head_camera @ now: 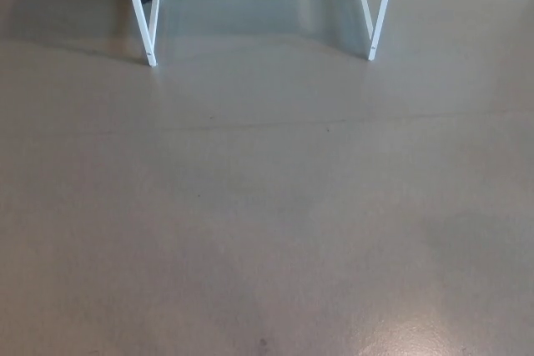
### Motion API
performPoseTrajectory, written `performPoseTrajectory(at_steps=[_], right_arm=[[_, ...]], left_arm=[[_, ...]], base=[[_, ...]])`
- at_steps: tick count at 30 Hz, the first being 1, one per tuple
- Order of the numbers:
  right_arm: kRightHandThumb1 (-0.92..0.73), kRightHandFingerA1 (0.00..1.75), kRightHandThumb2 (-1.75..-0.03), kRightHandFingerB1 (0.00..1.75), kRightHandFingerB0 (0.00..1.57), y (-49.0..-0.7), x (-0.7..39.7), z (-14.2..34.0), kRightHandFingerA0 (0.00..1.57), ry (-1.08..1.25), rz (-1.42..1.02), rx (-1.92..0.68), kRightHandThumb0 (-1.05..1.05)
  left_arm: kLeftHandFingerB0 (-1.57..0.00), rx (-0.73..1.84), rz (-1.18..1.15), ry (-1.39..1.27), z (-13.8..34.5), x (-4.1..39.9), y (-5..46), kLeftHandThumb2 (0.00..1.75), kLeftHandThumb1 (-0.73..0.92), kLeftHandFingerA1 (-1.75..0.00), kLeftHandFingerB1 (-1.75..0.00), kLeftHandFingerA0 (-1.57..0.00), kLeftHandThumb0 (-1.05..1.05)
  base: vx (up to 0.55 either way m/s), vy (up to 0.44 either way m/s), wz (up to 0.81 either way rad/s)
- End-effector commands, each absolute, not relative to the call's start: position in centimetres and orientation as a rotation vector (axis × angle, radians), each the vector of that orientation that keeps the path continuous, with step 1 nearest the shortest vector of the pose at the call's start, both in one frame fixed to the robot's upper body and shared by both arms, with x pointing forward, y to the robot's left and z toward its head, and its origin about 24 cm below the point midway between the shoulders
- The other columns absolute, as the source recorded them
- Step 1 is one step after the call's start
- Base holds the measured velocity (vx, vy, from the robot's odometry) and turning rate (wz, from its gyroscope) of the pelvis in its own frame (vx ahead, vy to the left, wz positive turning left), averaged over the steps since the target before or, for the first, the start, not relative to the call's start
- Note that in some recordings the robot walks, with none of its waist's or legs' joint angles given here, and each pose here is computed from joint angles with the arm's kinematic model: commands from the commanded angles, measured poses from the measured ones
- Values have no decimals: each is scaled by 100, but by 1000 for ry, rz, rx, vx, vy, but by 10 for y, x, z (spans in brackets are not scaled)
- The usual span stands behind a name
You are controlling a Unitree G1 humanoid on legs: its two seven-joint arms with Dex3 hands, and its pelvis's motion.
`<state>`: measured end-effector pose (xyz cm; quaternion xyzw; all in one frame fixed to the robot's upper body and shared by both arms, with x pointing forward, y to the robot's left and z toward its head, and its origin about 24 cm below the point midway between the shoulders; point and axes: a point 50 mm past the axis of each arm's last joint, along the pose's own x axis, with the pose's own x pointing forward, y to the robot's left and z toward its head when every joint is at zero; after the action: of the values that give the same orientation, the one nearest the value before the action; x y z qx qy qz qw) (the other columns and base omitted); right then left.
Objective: The robot walk towards a table in front and uses its left hand to pick up the pot from the base and pour water to the cup on the right hand side
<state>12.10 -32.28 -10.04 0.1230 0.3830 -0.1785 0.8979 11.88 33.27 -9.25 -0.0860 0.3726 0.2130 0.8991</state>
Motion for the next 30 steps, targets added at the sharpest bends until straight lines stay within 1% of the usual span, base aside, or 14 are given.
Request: performPoseTrajectory(at_steps=[1,3,6,11,17,18,19,21,22,23,25,26,27,30], right_arm=[[-65,43,-65,19,8,-330,120,-93,19,697,-337,468,7],[-65,48,-67,26,3,-329,119,-93,26,693,-340,454,6],[-65,43,-65,23,5,-328,119,-94,18,694,-344,455,7],[-64,47,-66,23,4,-328,116,-95,21,691,-340,468,6],[-63,45,-63,26,4,-328,116,-96,19,696,-342,463,3],[-64,45,-64,26,4,-328,116,-96,21,698,-347,465,4],[-64,44,-64,27,4,-328,117,-95,20,697,-344,457,3],[-64,42,-64,24,5,-328,118,-95,15,691,-343,465,4],[-63,44,-64,24,5,-328,117,-95,17,690,-341,464,3],[-64,45,-64,26,4,-329,117,-95,20,693,-345,461,3],[-63,44,-64,25,4,-329,117,-95,20,697,-346,457,3],[-64,45,-64,27,4,-329,116,-96,21,698,-346,455,2],[-64,44,-64,25,5,-329,116,-96,18,697,-341,453,3],[-64,44,-64,23,5,-329,117,-94,16,688,-326,460,3]], left_arm=[[-7,-373,431,706,-89,115,337,71,77,-53,-22,-13,18],[-7,-392,442,707,-89,116,337,72,76,-57,-24,-19,18],[-1,-406,440,698,-87,116,337,79,73,-59,-23,-18,16],[-1,-409,435,702,-88,115,338,81,72,-57,-24,-15,17],[0,-404,435,705,-88,115,338,78,72,-61,-26,-23,13],[-1,-404,436,709,-88,115,338,66,77,-59,-33,-22,11],[-5,-404,436,706,-88,117,338,69,76,-59,-25,-21,10],[-5,-405,443,707,-88,117,338,68,78,-60,-28,-22,11],[0,-399,433,706,-87,116,338,79,75,-62,-28,-23,13],[-5,-400,431,706,-87,116,338,69,79,-61,-29,-20,11],[-5,-403,436,709,-88,115,338,69,78,-62,-30,-21,12],[0,-403,439,713,-89,115,338,79,73,-61,-28,-24,13],[-4,-402,439,715,-89,115,339,68,76,-59,-26,-22,11],[-2,-402,435,713,-88,115,339,76,73,-59,-25,-22,13]], base=[[0,0,0],[0,0,0],[0,0,0],[0,0,0],[63,-3,-3],[0,0,0],[-28,-34,18],[-21,-21,17],[0,0,0],[0,0,0],[67,98,-8],[84,149,-4],[22,194,-18],[204,359,-26]])
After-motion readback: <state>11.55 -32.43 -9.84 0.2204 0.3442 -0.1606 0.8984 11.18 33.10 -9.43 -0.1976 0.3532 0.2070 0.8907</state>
